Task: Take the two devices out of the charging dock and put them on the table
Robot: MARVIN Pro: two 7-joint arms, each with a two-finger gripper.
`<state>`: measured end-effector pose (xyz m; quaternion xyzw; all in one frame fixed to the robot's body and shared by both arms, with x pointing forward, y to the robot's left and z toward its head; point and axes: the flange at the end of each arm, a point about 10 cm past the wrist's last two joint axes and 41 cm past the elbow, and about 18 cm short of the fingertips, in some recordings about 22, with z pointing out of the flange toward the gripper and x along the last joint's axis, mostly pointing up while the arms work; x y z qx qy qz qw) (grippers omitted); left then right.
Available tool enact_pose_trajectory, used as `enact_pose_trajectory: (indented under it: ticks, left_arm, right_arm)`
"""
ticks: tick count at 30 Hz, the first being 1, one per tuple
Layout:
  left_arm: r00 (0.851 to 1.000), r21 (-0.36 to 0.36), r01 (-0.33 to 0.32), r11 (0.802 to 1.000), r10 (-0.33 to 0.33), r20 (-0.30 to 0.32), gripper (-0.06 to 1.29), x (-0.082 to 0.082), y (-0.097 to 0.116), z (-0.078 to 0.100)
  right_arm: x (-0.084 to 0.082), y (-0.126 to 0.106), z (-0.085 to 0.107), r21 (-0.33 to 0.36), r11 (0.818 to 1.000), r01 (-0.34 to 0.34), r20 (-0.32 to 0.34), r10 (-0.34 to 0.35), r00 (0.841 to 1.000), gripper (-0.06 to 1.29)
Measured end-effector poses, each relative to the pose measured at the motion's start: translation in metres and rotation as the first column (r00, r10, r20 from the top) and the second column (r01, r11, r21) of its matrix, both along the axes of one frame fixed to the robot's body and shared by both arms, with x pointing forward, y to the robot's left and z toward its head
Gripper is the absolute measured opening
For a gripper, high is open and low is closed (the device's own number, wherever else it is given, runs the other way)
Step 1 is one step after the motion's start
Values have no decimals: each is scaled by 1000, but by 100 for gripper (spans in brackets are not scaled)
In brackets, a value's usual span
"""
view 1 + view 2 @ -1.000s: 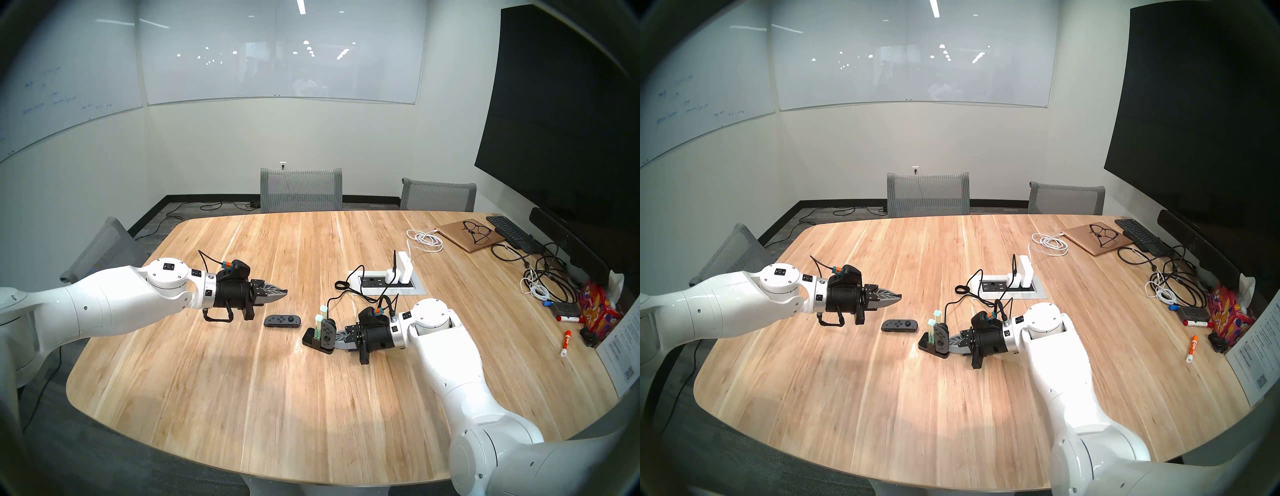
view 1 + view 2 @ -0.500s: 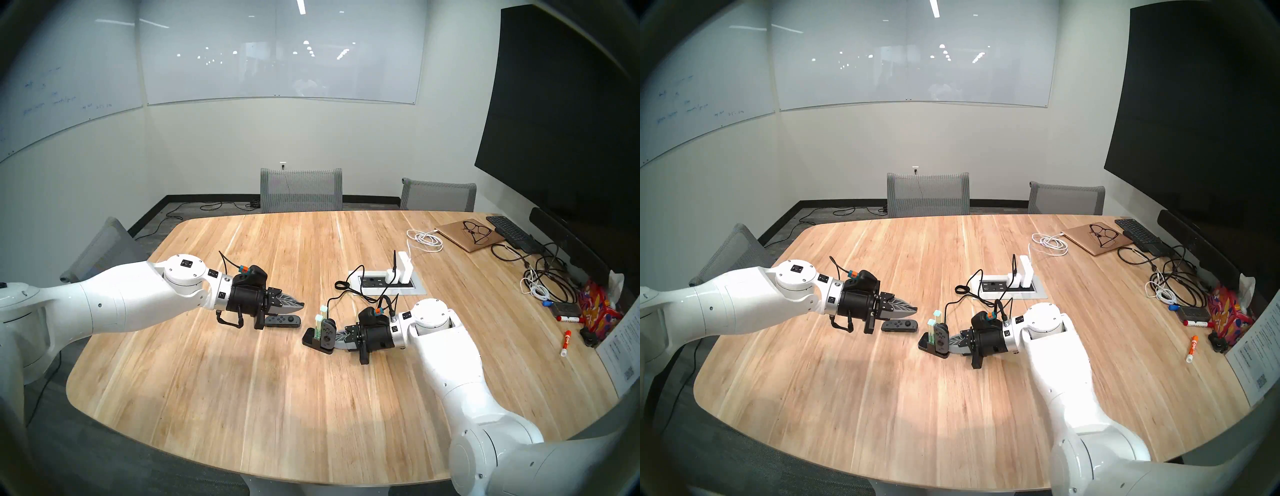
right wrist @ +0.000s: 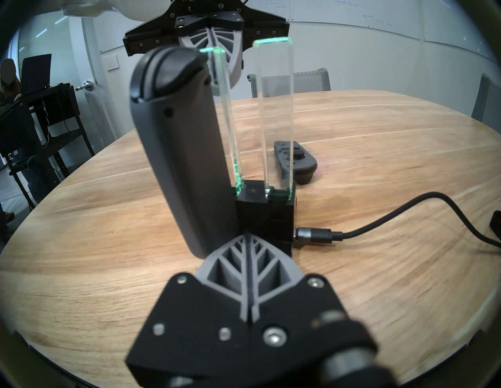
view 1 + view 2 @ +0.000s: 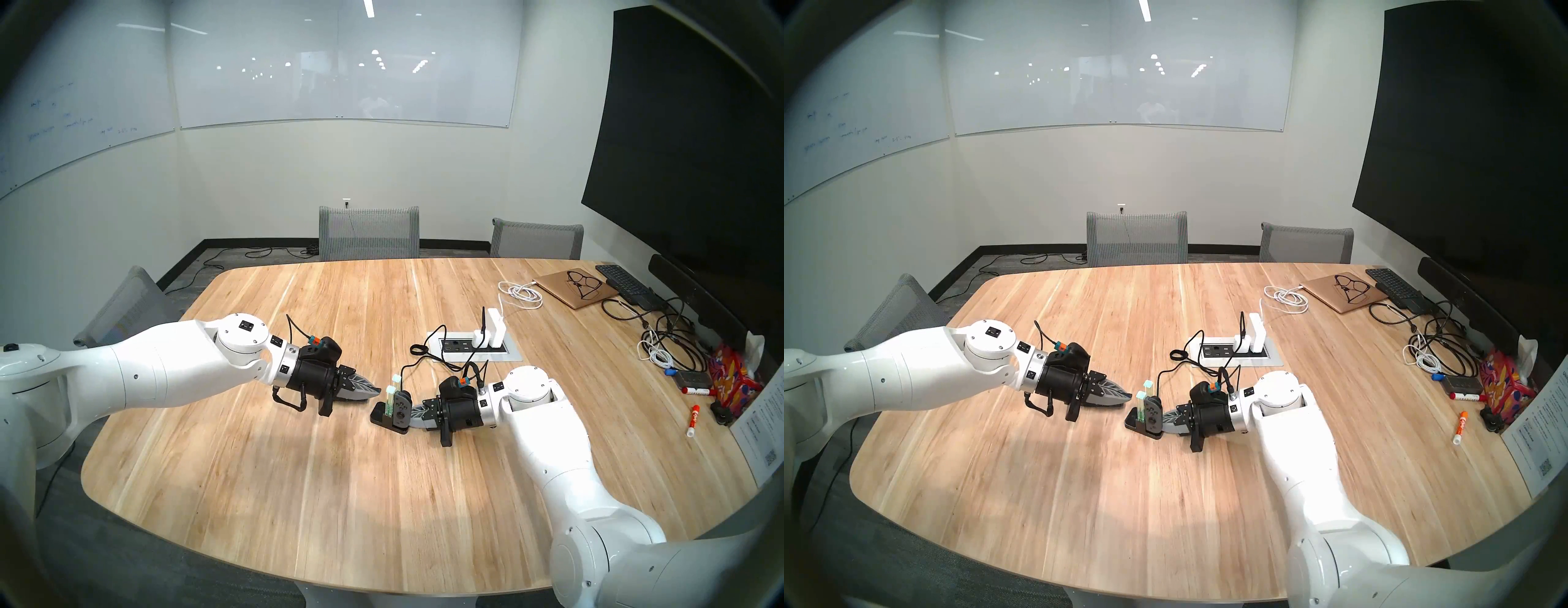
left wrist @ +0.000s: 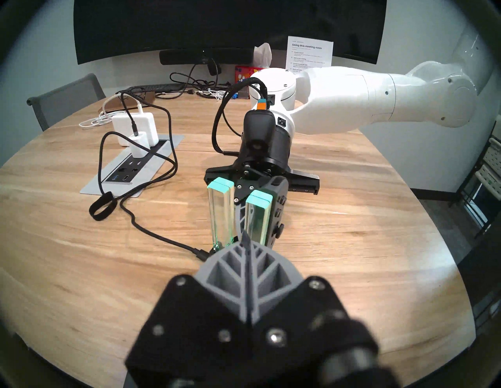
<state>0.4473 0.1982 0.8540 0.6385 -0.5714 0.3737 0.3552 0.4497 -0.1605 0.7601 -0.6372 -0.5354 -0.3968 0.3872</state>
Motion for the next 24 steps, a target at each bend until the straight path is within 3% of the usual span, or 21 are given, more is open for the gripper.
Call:
enact_pose_trajectory:
  ticks: [24]
  left_arm:
    - [1000, 34, -14, 999, 14, -2, -2, -6, -4, -16]
  right_arm:
    - [0, 0, 0, 0, 1000, 0, 0, 0, 1000, -2]
